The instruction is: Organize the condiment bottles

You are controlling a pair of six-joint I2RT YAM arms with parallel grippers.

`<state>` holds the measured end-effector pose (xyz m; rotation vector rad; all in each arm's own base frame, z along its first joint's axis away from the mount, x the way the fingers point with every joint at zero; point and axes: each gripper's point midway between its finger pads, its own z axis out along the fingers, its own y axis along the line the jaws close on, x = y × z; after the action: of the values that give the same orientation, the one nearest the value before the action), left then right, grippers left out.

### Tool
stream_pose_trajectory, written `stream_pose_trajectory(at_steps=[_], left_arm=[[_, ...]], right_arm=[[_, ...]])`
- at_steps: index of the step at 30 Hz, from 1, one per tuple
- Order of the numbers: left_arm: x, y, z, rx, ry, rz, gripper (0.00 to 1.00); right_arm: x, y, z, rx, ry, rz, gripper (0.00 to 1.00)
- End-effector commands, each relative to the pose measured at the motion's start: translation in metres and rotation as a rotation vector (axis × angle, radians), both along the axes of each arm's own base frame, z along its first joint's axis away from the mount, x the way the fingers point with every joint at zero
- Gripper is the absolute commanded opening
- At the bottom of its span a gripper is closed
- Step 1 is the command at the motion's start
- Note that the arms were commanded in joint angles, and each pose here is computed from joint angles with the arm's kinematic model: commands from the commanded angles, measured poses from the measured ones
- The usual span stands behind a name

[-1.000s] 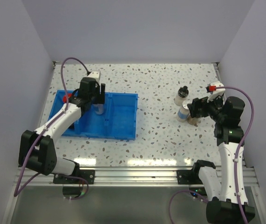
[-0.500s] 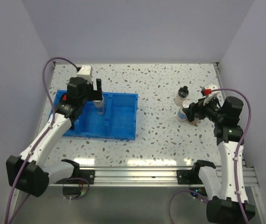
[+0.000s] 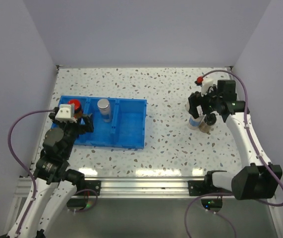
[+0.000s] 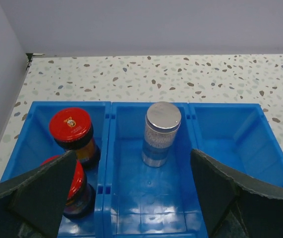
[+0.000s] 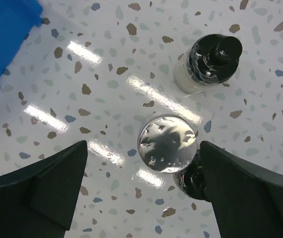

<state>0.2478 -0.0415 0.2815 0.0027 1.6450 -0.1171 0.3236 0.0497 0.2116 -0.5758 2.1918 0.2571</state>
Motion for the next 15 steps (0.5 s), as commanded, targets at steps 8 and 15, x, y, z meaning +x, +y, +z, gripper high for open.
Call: stream_pose_trajectory(at_steps=[8,15], left_arm=[[-0.021,0.022,0.01,0.013,-0.129,0.069,1.0],[-0.023,0.021,0.01,0.009,-0.141,0.064,1.0]], right_arm=[[0.026,-0.028,-0.034,-0.178,0.127,-0.145,0.98],[0.021,-0.019,-0.059,-0.168,0.193,-0.095,0.93]])
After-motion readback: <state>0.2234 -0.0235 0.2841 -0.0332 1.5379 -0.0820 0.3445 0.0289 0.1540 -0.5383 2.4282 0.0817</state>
